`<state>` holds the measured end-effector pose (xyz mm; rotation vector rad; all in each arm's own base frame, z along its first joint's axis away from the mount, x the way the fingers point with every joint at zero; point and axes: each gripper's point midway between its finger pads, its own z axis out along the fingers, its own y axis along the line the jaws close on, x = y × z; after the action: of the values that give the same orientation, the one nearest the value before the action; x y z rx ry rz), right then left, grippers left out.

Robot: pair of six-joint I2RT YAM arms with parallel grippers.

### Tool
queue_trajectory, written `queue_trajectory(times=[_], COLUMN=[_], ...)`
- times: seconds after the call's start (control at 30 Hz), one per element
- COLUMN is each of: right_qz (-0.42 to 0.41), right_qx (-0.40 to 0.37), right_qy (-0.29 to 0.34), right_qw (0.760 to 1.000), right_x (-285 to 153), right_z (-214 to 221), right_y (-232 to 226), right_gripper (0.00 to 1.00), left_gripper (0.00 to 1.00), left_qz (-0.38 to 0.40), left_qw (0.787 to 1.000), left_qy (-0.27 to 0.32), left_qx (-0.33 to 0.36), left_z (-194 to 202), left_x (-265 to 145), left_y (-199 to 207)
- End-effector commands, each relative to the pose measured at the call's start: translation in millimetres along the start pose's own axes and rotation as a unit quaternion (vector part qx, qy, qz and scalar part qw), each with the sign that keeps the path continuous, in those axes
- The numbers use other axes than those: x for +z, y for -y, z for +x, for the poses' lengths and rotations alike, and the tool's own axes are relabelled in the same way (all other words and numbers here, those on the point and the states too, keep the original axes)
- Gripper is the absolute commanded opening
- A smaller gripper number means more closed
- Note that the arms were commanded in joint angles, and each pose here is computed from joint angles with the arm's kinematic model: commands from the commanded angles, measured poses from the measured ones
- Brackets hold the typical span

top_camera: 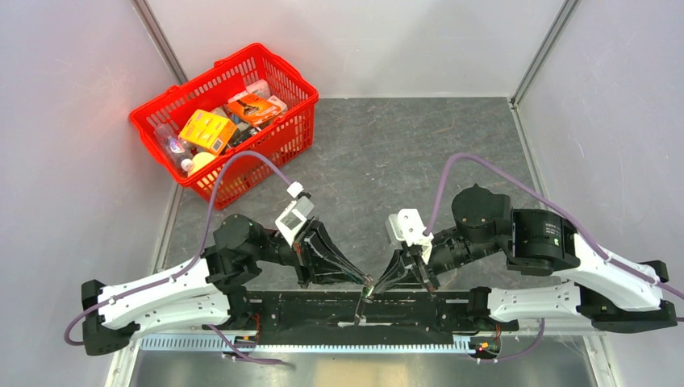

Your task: Put the keys on the keyring

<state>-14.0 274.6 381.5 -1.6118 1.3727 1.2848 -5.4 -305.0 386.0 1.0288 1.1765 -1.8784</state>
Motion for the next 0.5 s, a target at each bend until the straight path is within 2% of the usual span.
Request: queue_trajectory(times=[0.0,0.3,0.33,0.43,0.47], right_qz=[0.017,0.056,0.062,0.071,0.075], right_qx=[0.002,0.005,0.008,0.008,0.008], right_qy=[0.021,0.022,0.022,0.025,0.029], right_qw=[1.000,0.998,0.998,0.997,0.997], right_x=[3.8,6.9,6.1,1.3,-1.4], right_z=[-10.1,-11.9,-12.1,-14.0,-15.4], right_y=[3.4,16.0,17.2,18.2,18.2], right_gripper=[0.00,0.00,0.02,0.26,0.30], left_gripper=[0.02,0.02,0.02,0.02,0.02], left_qz=[-0.020,-0.028,-0.028,-0.028,-0.028], left_qw=[0.996,0.994,0.994,0.994,0.994], left_qy=[0.080,0.104,0.106,0.106,0.106], left_qx=[0.020,0.019,0.019,0.020,0.021], left_z=[-32.2,-40.5,-41.2,-41.3,-41.4], left_x=[0.3,1.9,1.6,1.3,0.8], left_y=[-2.1,-6.2,-6.0,-5.2,-5.2])
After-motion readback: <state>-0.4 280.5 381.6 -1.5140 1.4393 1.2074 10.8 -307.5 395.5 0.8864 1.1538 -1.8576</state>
